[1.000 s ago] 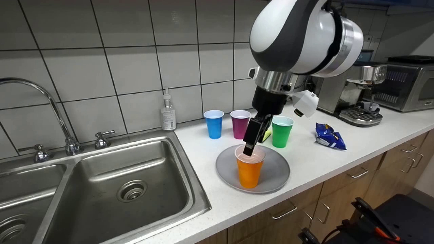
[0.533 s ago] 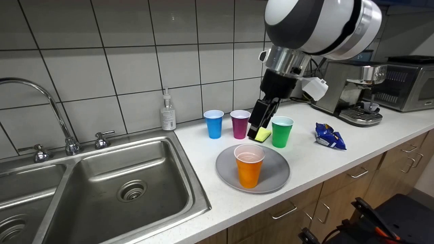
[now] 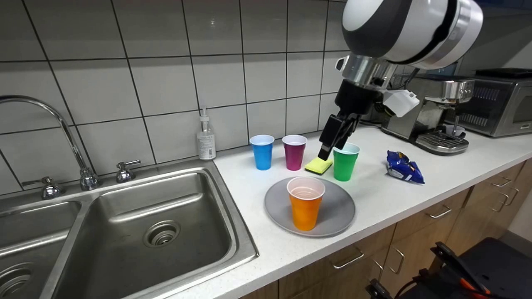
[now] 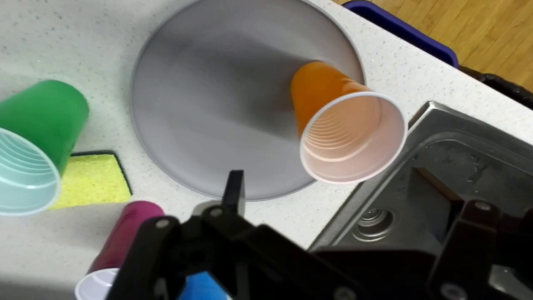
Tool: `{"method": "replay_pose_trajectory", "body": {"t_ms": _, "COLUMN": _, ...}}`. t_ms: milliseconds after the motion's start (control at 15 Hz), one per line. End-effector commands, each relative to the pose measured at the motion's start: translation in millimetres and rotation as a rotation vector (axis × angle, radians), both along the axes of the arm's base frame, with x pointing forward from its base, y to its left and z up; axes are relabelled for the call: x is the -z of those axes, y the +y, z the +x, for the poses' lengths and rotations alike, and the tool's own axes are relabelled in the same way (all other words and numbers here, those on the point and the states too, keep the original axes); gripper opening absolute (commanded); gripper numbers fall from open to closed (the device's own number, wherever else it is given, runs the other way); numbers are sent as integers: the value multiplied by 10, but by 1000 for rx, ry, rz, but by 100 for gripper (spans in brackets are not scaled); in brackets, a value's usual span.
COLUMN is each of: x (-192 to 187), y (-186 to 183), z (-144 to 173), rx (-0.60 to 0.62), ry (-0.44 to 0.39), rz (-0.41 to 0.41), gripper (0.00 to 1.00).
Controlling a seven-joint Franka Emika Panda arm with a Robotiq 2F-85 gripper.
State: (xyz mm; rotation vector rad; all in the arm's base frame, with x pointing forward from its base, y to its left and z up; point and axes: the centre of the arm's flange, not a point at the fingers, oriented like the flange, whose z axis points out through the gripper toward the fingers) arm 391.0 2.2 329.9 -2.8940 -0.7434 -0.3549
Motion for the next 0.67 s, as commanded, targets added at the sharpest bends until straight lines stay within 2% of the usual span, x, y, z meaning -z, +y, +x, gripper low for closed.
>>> {"method": "replay_pose_trajectory", "body": {"t_ms": 0, "x": -44, "y": -202, "z": 59, "rx": 110, "ry": -19, "rz": -44, "gripper": 100}}
{"method": "replay_pose_trajectory", "body": {"t_ms": 600, "x": 38, "y": -768, "z": 403, "rx": 450, "ry": -7, "rz": -99, "gripper": 100}}
